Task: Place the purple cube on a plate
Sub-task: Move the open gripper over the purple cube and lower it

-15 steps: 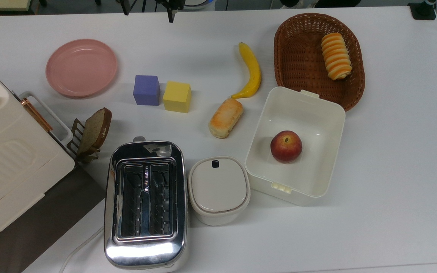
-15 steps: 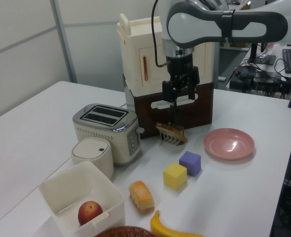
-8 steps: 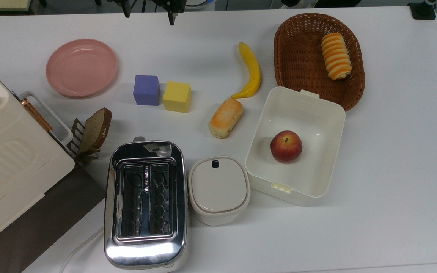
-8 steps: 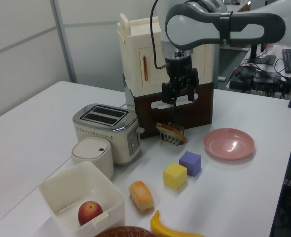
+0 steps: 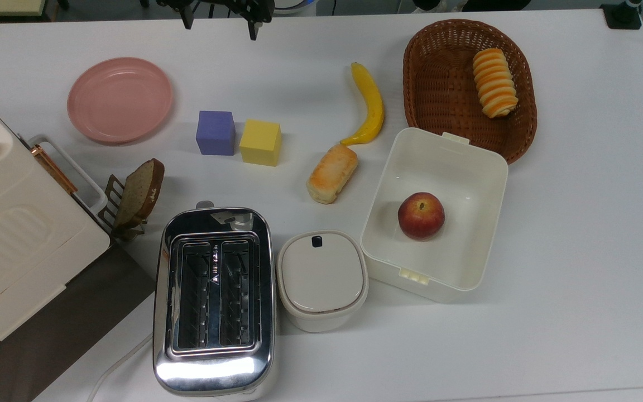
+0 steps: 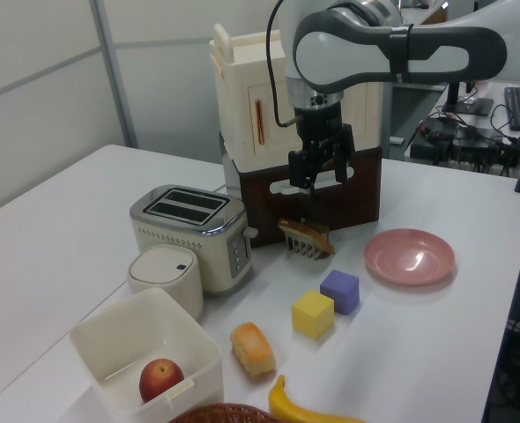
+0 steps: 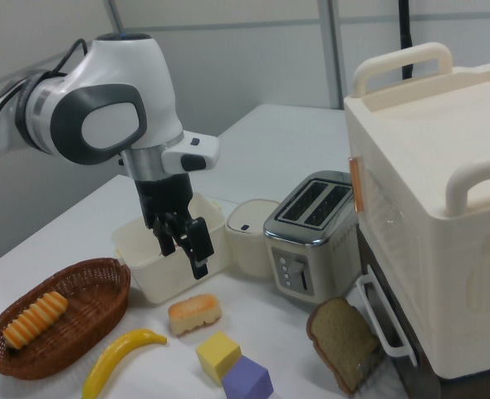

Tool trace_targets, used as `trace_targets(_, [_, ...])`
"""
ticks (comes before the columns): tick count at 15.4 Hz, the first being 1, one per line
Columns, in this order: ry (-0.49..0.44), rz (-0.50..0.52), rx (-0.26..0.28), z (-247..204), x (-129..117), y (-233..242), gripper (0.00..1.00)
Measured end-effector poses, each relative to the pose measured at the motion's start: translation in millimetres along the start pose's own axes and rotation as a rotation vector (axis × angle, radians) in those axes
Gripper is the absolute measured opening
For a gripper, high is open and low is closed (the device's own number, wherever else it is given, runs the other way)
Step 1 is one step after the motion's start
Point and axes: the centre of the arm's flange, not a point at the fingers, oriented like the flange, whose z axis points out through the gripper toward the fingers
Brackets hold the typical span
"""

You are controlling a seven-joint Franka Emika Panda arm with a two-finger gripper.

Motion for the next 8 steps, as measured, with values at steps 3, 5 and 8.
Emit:
trace_targets(3, [-0.026, -0.002, -0.004, 12.3, -0.5, 1.5, 1.0])
trace_targets(5, [-0.045, -0.004, -0.007, 23.3, 0.1, 11.3, 1.0])
trace_targets(8, [-0.012, 0.02, -0.006, 48.2, 9.1, 41.3, 1.0])
